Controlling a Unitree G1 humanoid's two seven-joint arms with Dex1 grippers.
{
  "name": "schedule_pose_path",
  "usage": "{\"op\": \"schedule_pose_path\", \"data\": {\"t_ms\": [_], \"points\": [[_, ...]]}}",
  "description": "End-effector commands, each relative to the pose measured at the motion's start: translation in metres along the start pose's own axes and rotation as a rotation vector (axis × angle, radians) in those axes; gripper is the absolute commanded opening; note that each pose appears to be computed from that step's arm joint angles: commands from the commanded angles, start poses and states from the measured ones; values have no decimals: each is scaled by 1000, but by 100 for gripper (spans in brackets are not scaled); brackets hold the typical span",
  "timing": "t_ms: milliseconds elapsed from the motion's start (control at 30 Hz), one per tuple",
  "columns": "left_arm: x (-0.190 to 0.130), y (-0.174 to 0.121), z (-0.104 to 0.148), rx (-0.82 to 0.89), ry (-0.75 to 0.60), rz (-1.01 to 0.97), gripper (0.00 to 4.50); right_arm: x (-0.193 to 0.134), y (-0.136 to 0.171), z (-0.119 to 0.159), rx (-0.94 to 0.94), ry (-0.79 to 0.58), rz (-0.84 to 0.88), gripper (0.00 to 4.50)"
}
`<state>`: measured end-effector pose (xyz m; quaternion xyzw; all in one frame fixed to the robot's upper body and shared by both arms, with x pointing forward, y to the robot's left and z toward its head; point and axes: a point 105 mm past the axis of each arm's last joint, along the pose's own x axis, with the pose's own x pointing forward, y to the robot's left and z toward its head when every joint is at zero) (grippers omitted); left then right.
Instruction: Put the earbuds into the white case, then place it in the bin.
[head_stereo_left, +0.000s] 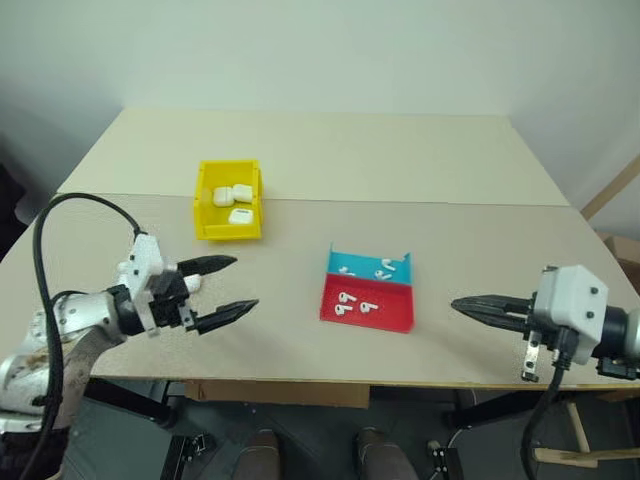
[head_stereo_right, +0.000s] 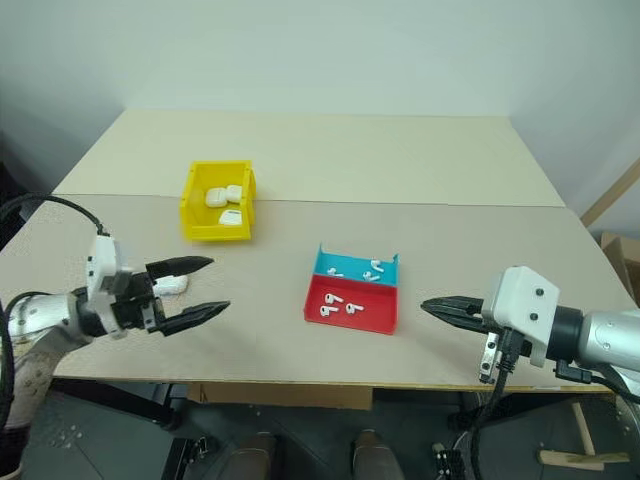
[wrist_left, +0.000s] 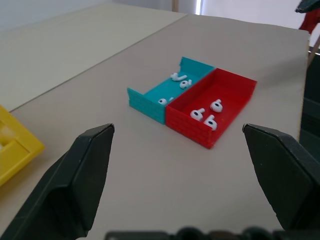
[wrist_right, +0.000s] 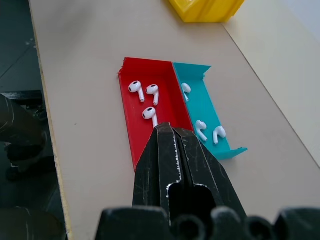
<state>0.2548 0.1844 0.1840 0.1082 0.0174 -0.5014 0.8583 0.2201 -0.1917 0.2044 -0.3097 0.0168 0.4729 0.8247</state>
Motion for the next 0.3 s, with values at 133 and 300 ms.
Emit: {"op": "schedule_pose_path", "data": {"t_ms": [133,300], "points": [[-3,-6,17,50,-42,-25,448,-3,-3,9,-54,-12,-1,0],[-1,-9,15,44,-46,-37,448,0,-5,9,-53,-13,6,0]]}}
